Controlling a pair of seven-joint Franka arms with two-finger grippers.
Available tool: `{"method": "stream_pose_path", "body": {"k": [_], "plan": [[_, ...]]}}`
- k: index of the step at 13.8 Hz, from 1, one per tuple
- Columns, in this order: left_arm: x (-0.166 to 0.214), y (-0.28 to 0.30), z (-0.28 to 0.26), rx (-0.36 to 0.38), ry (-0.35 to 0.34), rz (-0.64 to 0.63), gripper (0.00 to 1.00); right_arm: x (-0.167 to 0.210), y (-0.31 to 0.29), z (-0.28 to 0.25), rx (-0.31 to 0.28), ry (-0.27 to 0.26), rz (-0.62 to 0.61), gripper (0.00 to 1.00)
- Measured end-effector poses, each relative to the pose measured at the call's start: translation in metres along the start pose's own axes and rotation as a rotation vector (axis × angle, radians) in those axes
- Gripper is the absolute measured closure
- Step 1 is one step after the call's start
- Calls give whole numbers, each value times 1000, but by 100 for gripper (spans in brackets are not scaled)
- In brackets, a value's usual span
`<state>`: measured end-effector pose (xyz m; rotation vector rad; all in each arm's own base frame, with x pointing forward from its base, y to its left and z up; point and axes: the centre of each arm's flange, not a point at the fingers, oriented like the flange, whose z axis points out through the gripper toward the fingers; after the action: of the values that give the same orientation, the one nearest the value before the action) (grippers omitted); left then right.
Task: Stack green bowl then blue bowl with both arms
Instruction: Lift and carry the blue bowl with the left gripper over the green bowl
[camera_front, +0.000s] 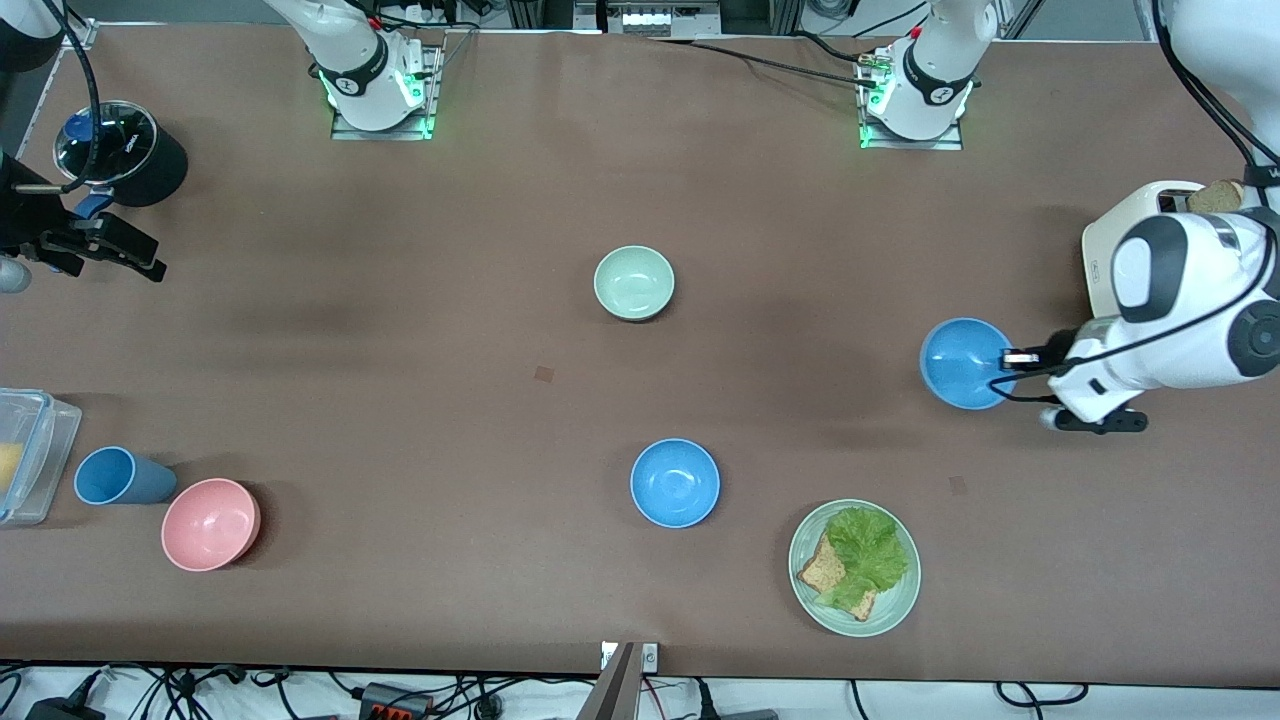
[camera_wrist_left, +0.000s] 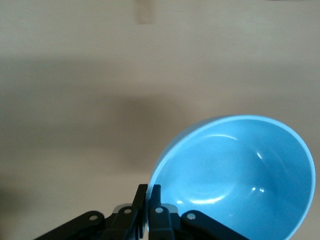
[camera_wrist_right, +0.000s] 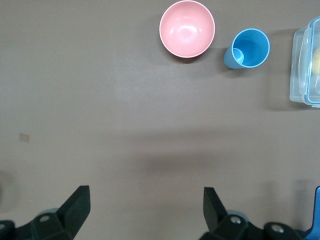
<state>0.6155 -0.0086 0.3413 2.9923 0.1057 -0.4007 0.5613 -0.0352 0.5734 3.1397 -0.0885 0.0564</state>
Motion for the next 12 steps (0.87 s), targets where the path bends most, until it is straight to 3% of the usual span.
{"method": "stream_pose_path", "body": {"k": [6, 12], "plan": [[-42, 157, -17, -92, -82, -241, 95, 1, -8, 2, 1, -3, -15, 0], [-87, 272, -8, -161, -34, -468, 95, 1, -5, 1, 0, -2, -10, 0]]}}
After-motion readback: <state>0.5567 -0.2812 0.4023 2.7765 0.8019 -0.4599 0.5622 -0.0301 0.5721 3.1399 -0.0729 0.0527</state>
